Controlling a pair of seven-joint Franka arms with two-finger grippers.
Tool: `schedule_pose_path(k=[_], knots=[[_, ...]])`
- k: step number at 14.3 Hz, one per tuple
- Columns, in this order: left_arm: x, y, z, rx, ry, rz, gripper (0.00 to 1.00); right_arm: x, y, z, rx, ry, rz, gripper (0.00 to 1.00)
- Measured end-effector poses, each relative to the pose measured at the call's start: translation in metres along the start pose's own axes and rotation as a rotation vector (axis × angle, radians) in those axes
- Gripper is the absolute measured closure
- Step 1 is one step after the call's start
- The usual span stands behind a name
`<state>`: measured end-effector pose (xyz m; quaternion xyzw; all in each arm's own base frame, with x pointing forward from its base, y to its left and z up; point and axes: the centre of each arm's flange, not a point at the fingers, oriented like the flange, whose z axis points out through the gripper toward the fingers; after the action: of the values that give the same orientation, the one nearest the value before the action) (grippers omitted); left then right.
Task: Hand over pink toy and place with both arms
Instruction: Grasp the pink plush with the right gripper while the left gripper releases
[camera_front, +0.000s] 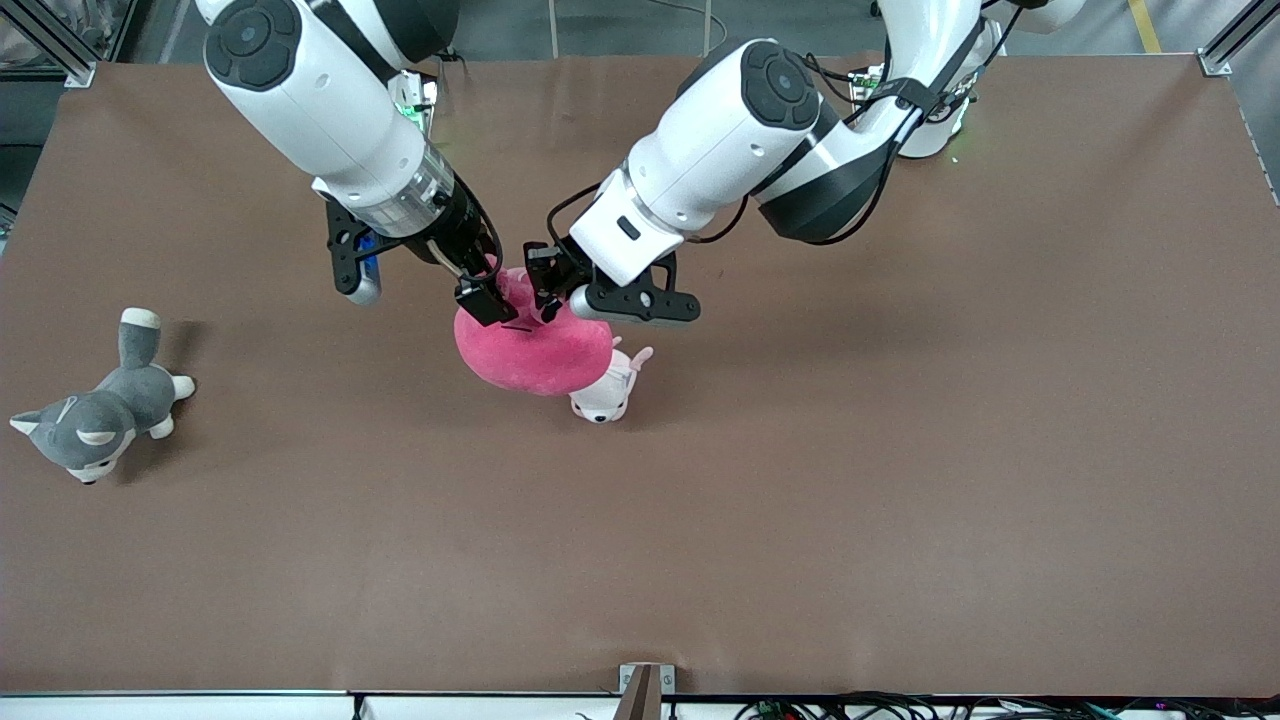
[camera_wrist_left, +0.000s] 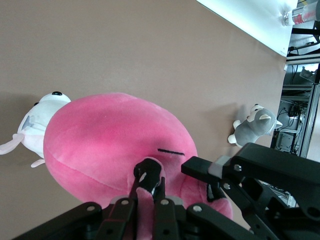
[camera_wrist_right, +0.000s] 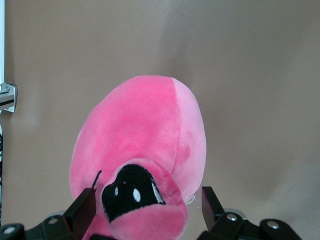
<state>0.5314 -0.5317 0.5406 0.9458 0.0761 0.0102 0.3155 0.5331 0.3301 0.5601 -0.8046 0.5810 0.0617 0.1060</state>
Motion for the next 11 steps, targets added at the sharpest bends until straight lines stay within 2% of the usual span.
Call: schedule_pose_path(k=[1, 4, 6, 9, 11], knots=[[0.000, 0.000, 0.000, 0.000, 0.000, 0.000, 0.88, 0.000, 0.000, -0.001, 0.001, 0.000, -0.006, 0.15], [0.000, 0.000, 0.000, 0.000, 0.000, 0.000, 0.88, 0.000, 0.001, -0.001, -0.001, 0.000, -0.033, 0.48], [0.000, 0.000, 0.000, 0.000, 0.000, 0.000, 0.88, 0.000, 0.001, -0.001, -0.007, 0.001, -0.036, 0.66], [-0.001, 0.000, 0.001, 0.000, -0.001, 0.001, 0.88, 0.005, 0.000, -0.003, -0.008, 0.002, -0.057, 0.84], [-0.002, 0.001, 0.001, -0.001, -0.002, 0.003, 0.88, 0.021, -0.001, -0.007, -0.020, 0.005, -0.116, 0.84]])
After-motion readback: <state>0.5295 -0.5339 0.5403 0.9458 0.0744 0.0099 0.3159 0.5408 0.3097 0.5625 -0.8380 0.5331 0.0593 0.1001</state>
